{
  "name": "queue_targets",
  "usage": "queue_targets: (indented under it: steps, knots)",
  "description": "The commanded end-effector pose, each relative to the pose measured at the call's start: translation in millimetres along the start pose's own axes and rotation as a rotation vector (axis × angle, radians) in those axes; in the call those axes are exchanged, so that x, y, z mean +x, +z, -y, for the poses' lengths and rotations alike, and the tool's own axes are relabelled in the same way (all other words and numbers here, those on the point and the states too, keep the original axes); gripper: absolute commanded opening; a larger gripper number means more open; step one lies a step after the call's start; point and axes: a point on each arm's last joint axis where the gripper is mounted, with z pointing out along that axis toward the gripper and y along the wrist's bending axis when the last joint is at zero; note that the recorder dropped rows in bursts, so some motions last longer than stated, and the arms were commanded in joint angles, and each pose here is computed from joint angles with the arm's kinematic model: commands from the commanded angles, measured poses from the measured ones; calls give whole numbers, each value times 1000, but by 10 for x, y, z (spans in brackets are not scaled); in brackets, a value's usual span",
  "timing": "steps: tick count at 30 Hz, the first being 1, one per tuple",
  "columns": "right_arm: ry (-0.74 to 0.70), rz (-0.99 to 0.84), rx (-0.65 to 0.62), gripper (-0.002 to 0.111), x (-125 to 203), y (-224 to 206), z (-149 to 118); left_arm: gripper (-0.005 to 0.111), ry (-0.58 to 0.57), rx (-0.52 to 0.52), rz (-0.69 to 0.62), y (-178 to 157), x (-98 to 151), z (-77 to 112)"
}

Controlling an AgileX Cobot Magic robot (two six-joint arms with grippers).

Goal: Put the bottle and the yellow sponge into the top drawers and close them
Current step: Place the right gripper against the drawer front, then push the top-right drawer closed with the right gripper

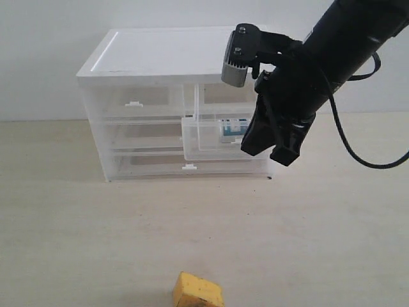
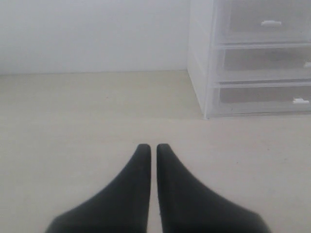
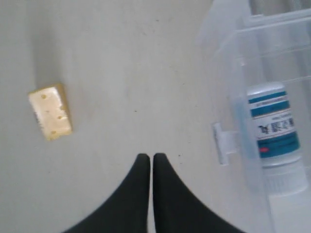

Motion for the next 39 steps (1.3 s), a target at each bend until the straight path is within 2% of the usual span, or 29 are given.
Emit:
queue_targets:
  steps: [1, 20, 25, 31, 36, 39]
  knots:
    - [-9, 16, 83, 0, -8, 52, 99, 4, -18, 1, 4, 1, 6, 1]
    - [-57, 81, 372, 0, -60, 88, 394, 4, -18, 1, 4, 1, 6, 1]
    - [-65, 94, 415, 0, -74, 72, 429, 4, -18, 1, 4, 1, 6, 1]
    - [-41, 86, 361, 0, -67, 71, 379, 4, -18, 1, 4, 1, 6, 1]
    - [-125, 42, 135, 0, -56, 56, 172, 4, -18, 1, 4, 1, 6, 1]
    - [-140, 34, 172, 0, -47, 89, 222, 4, -18, 1, 4, 1, 6, 1]
